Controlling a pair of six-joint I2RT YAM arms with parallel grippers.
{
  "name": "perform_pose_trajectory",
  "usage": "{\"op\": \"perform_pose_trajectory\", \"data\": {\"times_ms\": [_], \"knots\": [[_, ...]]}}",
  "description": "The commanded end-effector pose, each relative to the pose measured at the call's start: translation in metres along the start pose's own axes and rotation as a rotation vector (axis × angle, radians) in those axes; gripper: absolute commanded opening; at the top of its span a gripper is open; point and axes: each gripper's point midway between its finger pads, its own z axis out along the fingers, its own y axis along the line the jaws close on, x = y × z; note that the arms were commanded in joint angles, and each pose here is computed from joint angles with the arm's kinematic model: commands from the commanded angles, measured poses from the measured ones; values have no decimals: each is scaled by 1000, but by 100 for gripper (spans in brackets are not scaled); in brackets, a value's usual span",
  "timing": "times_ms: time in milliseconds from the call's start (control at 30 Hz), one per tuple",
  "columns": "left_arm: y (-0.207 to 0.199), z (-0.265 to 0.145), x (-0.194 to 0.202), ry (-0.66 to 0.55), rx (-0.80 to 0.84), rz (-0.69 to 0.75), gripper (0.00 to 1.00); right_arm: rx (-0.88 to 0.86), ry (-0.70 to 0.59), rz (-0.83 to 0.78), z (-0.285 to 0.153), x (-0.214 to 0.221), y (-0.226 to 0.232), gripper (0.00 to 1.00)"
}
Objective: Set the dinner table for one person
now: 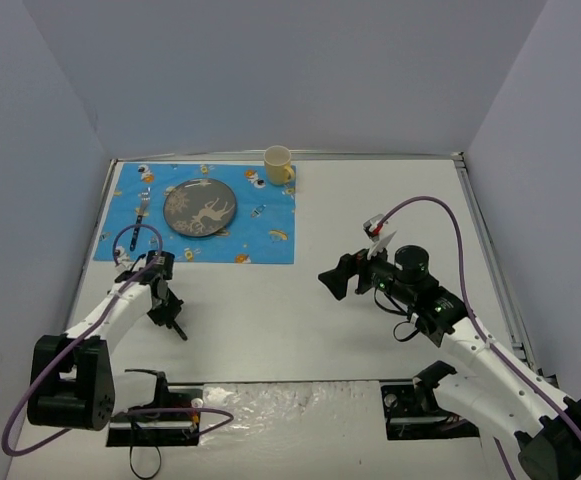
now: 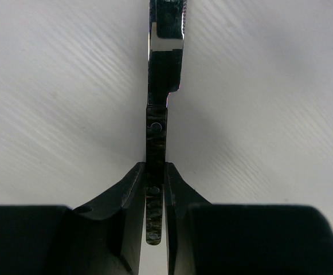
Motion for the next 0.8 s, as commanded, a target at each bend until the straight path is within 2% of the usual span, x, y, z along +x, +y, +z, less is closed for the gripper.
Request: {"op": "perform_pose_trajectory", "data": {"times_ms": [0,33,100,133,200,333,433,533,633,767], "knots": [[-55,-45,-26,-117,121,163,0,5,-103,-30,-5,-39,7,100],[-75,-62,-37,-148,166,182,0,19,-104,-29,-5,-40,4,100],[-106,-73,-36,-157,197,299,0,38,-103,-35,-6,-42,1,100],[-106,-73,-35,-155,195,302,0,47,-107,-35,-6,-42,0,100],[-164,-98,-49,-192,264,406,0,82,-100,-39,-7,-44,-6,100],[-231,-118,-59,-228,350,490,0,127,-109,-39,-10,-51,-11,100],[-271,-102,-63,-197,346,582,0,163,-116,-32,-13,-55,-16,100],[-312,-114,-82,-216,381,628,0,192,-108,-27,-15,-54,-21,100],[-328,-86,-80,-169,338,690,0,221,-91,-21,-17,-50,-26,100],[-356,-69,-86,-156,356,708,0,247,-79,-9,-20,-51,-29,100]]}}
